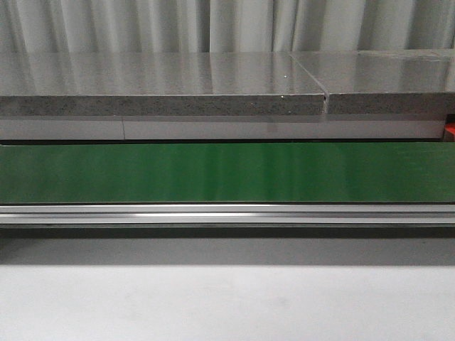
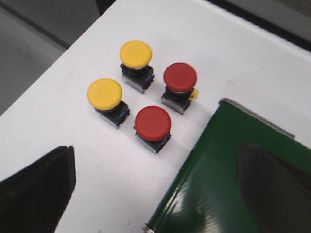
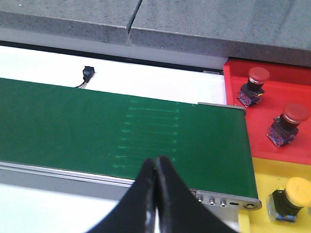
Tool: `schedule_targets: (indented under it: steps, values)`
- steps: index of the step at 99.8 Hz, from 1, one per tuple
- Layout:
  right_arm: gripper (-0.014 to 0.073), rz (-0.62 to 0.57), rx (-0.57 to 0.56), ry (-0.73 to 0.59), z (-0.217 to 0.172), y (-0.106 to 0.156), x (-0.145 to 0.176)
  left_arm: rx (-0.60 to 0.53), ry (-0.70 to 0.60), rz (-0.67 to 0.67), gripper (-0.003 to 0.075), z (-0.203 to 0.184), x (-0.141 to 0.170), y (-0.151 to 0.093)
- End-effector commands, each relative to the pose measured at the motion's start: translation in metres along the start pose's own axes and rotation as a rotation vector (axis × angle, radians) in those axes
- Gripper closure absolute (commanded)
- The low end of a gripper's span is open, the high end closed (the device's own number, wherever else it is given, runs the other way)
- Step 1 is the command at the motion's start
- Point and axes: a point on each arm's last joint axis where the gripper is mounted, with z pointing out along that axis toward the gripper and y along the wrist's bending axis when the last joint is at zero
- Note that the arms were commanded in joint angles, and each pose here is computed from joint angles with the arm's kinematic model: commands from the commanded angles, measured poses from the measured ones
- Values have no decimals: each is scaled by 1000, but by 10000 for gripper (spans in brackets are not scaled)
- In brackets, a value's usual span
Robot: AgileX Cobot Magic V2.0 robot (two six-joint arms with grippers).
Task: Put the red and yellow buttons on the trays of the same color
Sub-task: 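Move the left gripper onto a red mushroom button beside the belt and grasp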
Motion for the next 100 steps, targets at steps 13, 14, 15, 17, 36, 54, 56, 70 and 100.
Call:
schedule_targets:
  steps: [13,14,15,17,36,54,56,70,100]
  values:
    - [663,-10,26,-77,-3,-2,-12,-13,-18,4,60,25,-13,6]
    - [663,-10,26,-77,-3,-2,-12,-16,-13,4,60,27,-13,7]
    - [663,-10,26,-77,-3,-2,-12,-19,-10,3,61,28,-13,8]
    - [663,-10,26,-77,-3,-2,-12,-23,-7,2,60,30,-13,8]
    - [663,-10,26,-77,-3,-2,-12,-35,38,53,61,56,-9,8]
    - [663,-10,26,-77,-3,-2,-12,-16,56,61,60,74,-4,2]
    - [663,-10,26,-77,-3,-2,-12,-15,59,62,61,76,-3,2]
    - [663,-10,26,-77,-3,-2,-12,-6,80,73,60,91,2,-2]
    - [663,-10,26,-77,-3,-2,-12,37,88,80,60,118,8,-11]
